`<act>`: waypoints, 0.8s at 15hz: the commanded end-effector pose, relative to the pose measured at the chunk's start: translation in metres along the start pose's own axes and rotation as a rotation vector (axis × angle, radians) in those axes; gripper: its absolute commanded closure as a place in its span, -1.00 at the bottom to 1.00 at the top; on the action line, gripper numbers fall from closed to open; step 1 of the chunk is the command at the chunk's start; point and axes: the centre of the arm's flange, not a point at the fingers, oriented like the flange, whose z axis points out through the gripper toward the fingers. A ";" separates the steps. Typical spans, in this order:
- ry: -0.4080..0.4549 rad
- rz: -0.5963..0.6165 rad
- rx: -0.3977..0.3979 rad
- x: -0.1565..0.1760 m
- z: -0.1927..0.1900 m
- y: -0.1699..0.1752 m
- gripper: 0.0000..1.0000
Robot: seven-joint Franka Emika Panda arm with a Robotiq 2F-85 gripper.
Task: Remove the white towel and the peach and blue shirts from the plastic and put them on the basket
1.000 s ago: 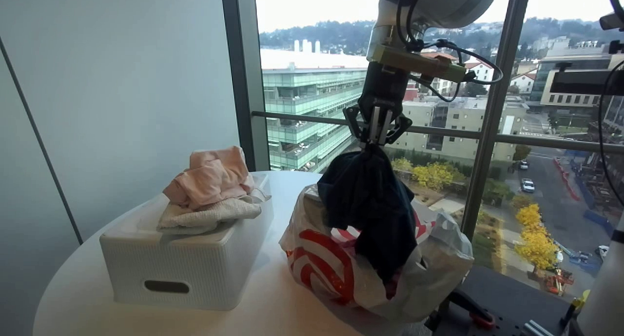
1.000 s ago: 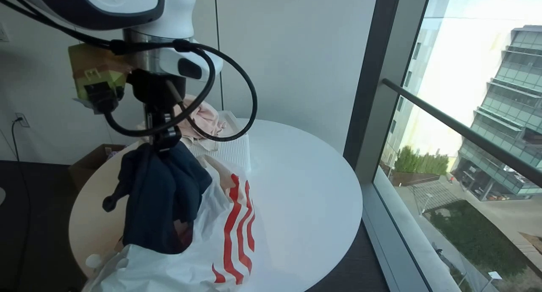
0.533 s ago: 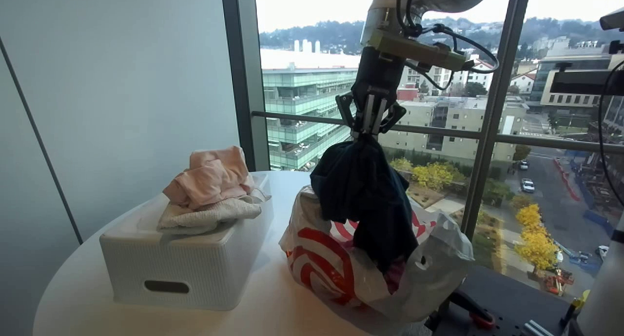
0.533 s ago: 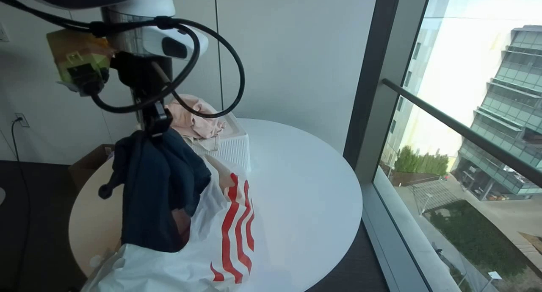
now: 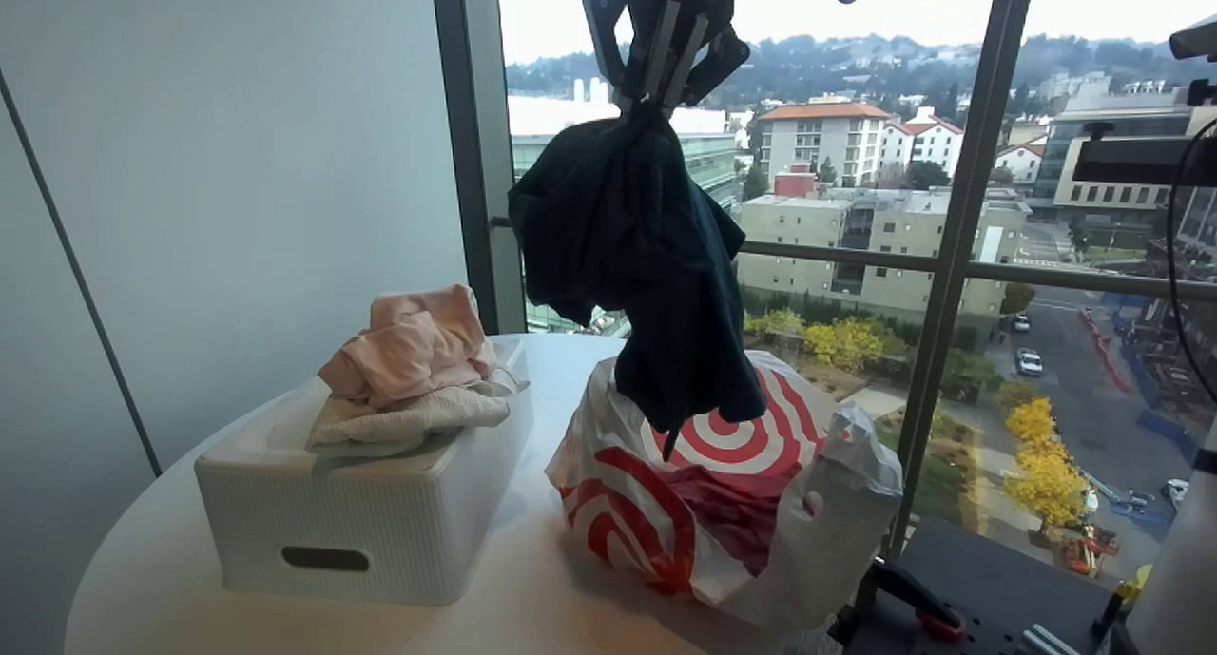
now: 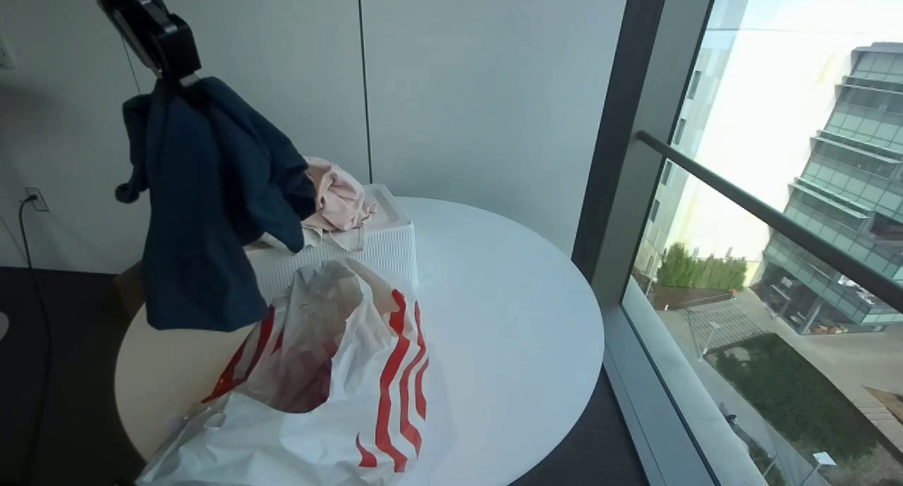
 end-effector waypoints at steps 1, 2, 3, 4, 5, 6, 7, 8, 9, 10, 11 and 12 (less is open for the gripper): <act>0.185 -0.070 -0.048 0.041 -0.009 -0.064 0.77; 0.229 -0.082 -0.060 0.055 -0.006 -0.081 0.77; 0.266 -0.093 -0.069 0.068 -0.003 -0.095 0.77; 0.287 -0.100 -0.076 0.080 0.001 -0.106 0.77; 0.303 -0.113 -0.080 0.092 0.008 -0.116 0.77; 0.313 -0.122 -0.082 0.105 0.014 -0.127 0.77; 0.324 -0.138 -0.088 0.117 0.023 -0.137 0.77; 0.315 -0.155 -0.091 0.129 0.033 -0.146 0.77; 0.309 -0.171 -0.094 0.137 0.041 -0.153 0.77; 0.297 -0.194 -0.090 0.143 0.051 -0.160 0.77; 0.287 -0.213 -0.083 0.148 0.061 -0.165 0.77; 0.264 -0.237 -0.066 0.151 0.072 -0.170 0.77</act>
